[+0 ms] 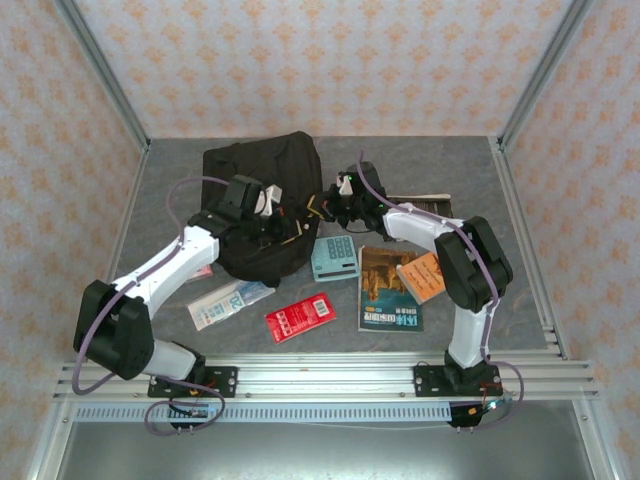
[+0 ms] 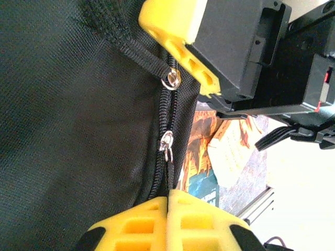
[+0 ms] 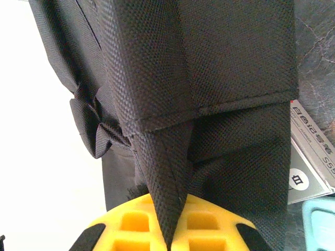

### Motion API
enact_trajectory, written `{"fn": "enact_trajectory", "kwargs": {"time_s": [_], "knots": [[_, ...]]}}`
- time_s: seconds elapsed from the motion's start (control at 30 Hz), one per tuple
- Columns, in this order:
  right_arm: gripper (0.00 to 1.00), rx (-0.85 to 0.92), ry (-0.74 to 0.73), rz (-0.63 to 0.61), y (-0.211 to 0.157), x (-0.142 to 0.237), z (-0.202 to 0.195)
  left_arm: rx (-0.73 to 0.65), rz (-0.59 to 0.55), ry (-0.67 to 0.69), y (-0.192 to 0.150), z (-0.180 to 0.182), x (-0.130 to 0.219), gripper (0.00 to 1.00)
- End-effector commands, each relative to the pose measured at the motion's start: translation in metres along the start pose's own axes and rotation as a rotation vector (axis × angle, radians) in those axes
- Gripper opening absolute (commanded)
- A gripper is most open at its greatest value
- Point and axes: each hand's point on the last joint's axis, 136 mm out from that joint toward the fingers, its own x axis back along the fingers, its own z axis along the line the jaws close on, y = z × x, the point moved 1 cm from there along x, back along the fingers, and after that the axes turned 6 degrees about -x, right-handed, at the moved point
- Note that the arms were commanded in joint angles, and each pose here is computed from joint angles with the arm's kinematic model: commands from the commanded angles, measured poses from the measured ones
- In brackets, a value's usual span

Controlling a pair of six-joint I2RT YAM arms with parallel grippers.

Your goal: Pack the student bag

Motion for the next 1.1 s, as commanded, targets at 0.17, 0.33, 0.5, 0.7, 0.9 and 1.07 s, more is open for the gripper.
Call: {"fn": "enact_trajectory", "kwargs": {"time_s": [0.17, 0.33, 0.5, 0.7, 0.9, 1.07], "knots": [[0.00, 0.046, 0.009, -0.096, 0.026, 0.012, 0.016, -0.028, 0.025, 0.053, -0.020, 0.009, 0.016, 0.00], [0.00, 0.050, -0.015, -0.109, 0.031, 0.013, 0.011, -0.031, 0.027, 0.062, -0.026, 0.012, 0.022, 0.00], [0.00, 0.070, -0.069, -0.137, 0.040, 0.019, 0.006, -0.027, 0.023, 0.082, -0.030, 0.019, 0.030, 0.00], [0.00, 0.092, -0.182, -0.156, 0.052, 0.022, -0.010, -0.020, 0.013, 0.099, -0.033, 0.027, 0.038, 0.00], [0.00, 0.092, -0.213, -0.153, 0.056, 0.024, -0.014, -0.020, 0.005, 0.087, -0.027, 0.023, 0.036, 0.00], [0.39, 0.081, -0.172, -0.145, 0.051, 0.032, 0.001, -0.006, -0.016, 0.046, -0.007, 0.010, 0.028, 0.00]]}}
